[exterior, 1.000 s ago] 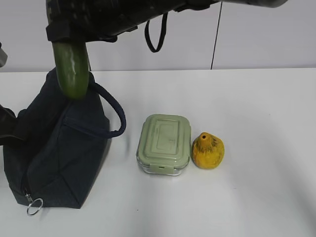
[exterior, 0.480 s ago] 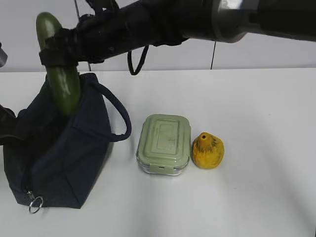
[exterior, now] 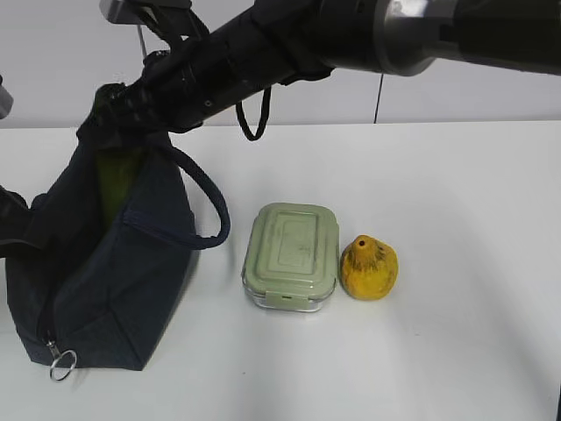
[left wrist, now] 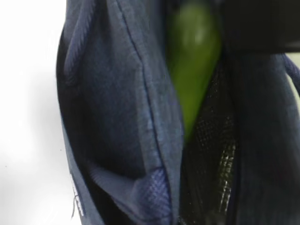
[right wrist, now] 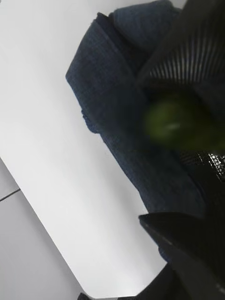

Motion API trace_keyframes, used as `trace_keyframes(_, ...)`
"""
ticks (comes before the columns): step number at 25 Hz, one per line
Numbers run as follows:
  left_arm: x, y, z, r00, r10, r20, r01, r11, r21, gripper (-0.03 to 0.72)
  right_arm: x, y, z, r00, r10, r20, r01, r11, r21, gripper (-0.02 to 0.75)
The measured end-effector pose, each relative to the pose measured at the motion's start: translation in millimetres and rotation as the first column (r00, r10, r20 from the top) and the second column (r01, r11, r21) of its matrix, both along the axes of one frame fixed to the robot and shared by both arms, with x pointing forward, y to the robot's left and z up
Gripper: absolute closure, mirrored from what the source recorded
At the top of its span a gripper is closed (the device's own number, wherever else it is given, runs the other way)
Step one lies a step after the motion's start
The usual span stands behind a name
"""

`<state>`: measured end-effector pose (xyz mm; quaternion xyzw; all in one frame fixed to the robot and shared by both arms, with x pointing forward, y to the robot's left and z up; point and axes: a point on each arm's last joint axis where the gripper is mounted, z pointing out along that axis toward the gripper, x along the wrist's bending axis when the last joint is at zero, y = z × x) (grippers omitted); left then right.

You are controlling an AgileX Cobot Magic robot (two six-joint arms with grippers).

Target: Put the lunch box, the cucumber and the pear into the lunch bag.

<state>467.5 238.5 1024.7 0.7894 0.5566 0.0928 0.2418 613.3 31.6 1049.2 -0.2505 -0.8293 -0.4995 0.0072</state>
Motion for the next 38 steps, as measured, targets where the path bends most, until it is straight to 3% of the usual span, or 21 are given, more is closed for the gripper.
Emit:
trace_keyframes(5,0.0,0.1,0.0,1.0,0.0,0.0,0.0,1.0,0.001,0.704,-0.7,-6.7,10.7,1.0,-0.003,-0.024,0.002,0.999,-0.047,0.093)
trace_keyframes(7,-0.1,0.1,-0.1,1.0,-0.001,-0.001,0.001,1.0,0.001,0.704,0.5,-20.4,13.9,0.998,-0.055,-0.017,0.051,0.986,-0.162,0.103)
trace_keyframes(11,-0.1,0.1,-0.1,1.0,-0.002,0.0,0.002,1.0,0.002,0.704,12.1,-71.8,27.5,0.971,-0.234,0.044,0.231,0.884,-0.407,0.135)
trace_keyframes(15,-0.1,0.2,-0.1,1.0,-0.002,0.0,0.002,1.0,0.003,0.704,27.9,-128.3,25.3,0.903,-0.427,-0.039,0.346,0.779,-0.523,0.142)
trace_keyframes(19,-0.1,0.2,-0.1,1.0,-0.003,0.0,0.003,1.0,0.004,0.704,29.0,-169.5,-6.5,0.822,-0.545,-0.163,0.33,0.69,-0.644,0.143)
trace_keyframes(23,-0.1,0.2,-0.1,1.0,-0.003,0.0,0.003,1.0,0.004,0.704,16.3,-167.0,-25.6,0.812,-0.539,-0.225,0.248,0.668,-0.702,0.144)
trace_keyframes(31,0.0,0.3,-0.1,1.0,-0.003,0.001,0.003,1.0,0.005,0.704,-3.5,-141.9,-38.5,0.85,-0.509,-0.132,0.208,0.557,-0.804,0.151)
trace_keyframes(38,0.0,0.5,-0.1,1.0,-0.004,0.002,0.004,1.0,0.008,0.704,-11.9,-145.6,-66.1,0.837,-0.522,-0.163,0.15,0.506,-0.85,0.185)
